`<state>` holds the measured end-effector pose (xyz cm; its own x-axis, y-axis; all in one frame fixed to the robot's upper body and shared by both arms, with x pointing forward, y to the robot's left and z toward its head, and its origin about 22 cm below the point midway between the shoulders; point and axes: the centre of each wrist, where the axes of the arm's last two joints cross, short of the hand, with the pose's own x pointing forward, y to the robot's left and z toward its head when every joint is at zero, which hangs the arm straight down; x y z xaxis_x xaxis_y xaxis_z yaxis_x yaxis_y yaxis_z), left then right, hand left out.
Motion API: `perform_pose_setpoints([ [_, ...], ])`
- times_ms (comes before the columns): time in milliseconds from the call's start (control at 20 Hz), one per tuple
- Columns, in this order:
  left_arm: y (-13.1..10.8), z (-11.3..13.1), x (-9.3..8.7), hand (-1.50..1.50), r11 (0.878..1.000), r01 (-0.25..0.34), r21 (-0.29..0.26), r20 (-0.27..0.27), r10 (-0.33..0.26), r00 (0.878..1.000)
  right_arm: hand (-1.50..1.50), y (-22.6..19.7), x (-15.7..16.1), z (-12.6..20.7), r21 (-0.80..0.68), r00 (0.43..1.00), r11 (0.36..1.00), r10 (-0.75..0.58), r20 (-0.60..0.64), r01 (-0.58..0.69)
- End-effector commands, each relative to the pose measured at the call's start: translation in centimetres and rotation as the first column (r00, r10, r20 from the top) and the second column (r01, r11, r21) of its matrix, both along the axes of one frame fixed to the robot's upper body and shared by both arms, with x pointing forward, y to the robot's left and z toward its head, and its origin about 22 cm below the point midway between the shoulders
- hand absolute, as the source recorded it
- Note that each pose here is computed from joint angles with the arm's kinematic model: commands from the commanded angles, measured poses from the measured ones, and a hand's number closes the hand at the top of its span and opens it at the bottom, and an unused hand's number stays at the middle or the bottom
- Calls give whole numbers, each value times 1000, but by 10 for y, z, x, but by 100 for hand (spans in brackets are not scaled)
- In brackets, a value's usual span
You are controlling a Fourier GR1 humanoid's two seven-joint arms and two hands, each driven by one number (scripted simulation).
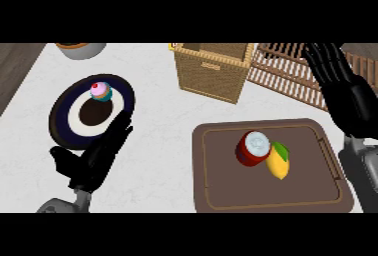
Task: Pick the lemon from the tray and place it in the tiered shelf
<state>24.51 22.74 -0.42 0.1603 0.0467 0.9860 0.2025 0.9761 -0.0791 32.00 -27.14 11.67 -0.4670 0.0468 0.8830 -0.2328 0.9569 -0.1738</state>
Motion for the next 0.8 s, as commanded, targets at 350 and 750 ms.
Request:
perform_pose_setpoints([
  [350, 77, -29, -20, 0, 937, -301, 175, -236, 337, 911, 150, -173, -83, -43, -520, 671, 641, -723, -162, 565],
  [750, 69, -36, -1, 0, 944, -264, 199, -284, 313, 906, -150, -201, -156, -77, -371, 775, 806, -569, -274, 460],
])
